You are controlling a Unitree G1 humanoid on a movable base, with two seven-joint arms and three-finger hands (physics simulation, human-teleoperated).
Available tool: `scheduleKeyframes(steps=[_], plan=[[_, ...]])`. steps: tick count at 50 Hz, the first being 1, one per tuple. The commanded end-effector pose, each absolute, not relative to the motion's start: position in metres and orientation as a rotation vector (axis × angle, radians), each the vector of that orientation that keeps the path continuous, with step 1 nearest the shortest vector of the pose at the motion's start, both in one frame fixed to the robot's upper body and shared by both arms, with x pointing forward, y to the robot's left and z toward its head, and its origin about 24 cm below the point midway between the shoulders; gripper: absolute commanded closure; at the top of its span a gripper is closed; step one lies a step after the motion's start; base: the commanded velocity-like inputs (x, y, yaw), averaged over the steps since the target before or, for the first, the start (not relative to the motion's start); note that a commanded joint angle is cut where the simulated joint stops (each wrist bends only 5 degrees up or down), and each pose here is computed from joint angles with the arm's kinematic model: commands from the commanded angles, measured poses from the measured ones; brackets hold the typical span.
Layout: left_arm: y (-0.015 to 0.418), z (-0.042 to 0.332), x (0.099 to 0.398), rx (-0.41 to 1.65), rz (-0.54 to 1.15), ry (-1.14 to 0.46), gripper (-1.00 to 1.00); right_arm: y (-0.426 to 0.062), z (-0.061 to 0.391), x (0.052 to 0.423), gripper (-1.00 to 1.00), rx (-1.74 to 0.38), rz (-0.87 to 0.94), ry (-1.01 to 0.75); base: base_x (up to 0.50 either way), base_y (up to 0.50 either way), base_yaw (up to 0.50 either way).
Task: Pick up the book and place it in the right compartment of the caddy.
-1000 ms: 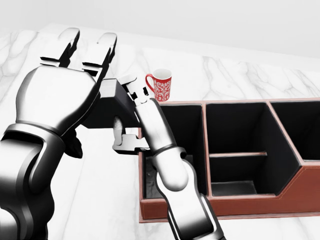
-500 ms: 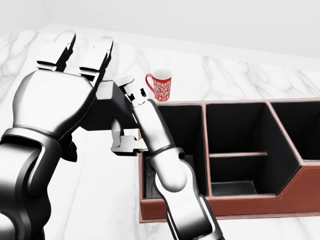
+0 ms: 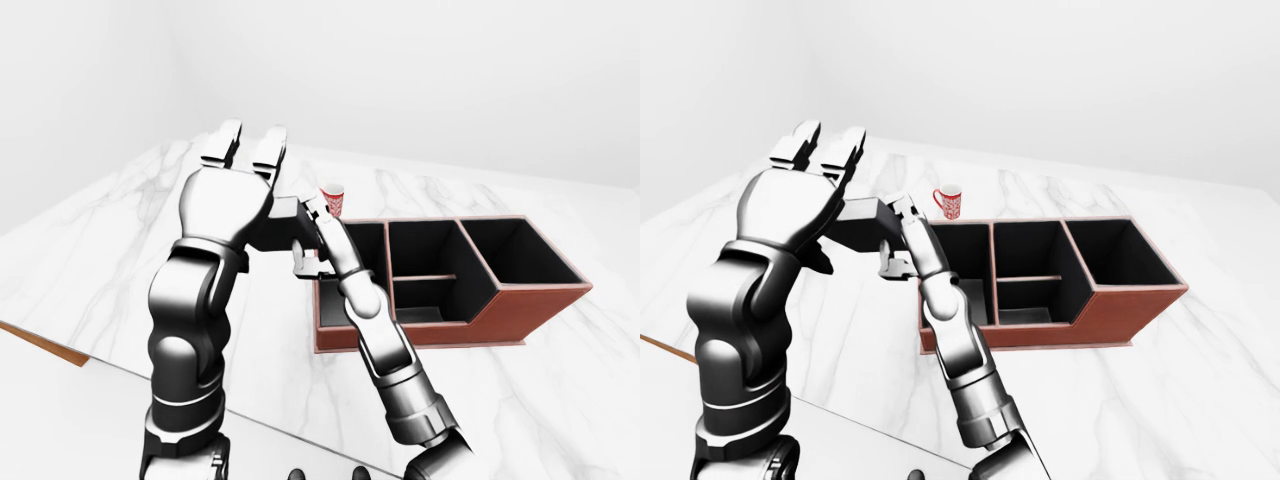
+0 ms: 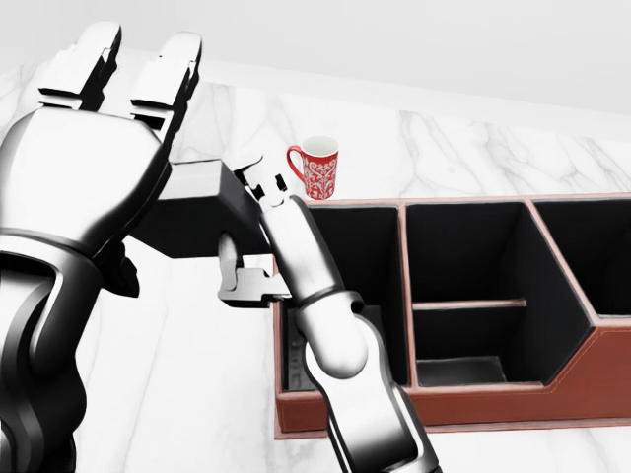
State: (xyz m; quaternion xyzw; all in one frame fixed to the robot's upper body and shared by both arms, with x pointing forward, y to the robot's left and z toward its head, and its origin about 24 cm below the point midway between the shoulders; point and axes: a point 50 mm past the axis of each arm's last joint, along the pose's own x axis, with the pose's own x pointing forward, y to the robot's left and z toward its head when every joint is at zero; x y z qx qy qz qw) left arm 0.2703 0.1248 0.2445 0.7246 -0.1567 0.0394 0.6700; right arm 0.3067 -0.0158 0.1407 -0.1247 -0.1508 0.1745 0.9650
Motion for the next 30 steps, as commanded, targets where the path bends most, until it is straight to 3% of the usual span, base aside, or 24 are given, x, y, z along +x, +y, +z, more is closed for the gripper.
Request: scheduleKeyframes(steps=[1,9,26,30], plan=[[0.131,0.259,0.267,1.584,0.141,-0.393,-1.0,-0.017,0.152,0.307,1.0,-0.197,0.342,-0.341,0.0,0.0,0.0],[0.139,0.267,0.268,1.573,0.182,-0.389,-1.0,-0.017,0.145,0.307,1.0,-0.2,0.34,-0.314,0.0,0.0,0.0],[0.167,0.244,0.277,1.581,0.153,-0.228,-1.0,-0.018,0.136,0.308,1.0,-0.204,0.336,-0.28,0.0,0.0,0.0],[0.178,0.234,0.277,1.59,0.14,-0.171,-1.0,-0.016,0.152,0.306,1.0,-0.199,0.344,-0.343,0.0,0.0,0.0]])
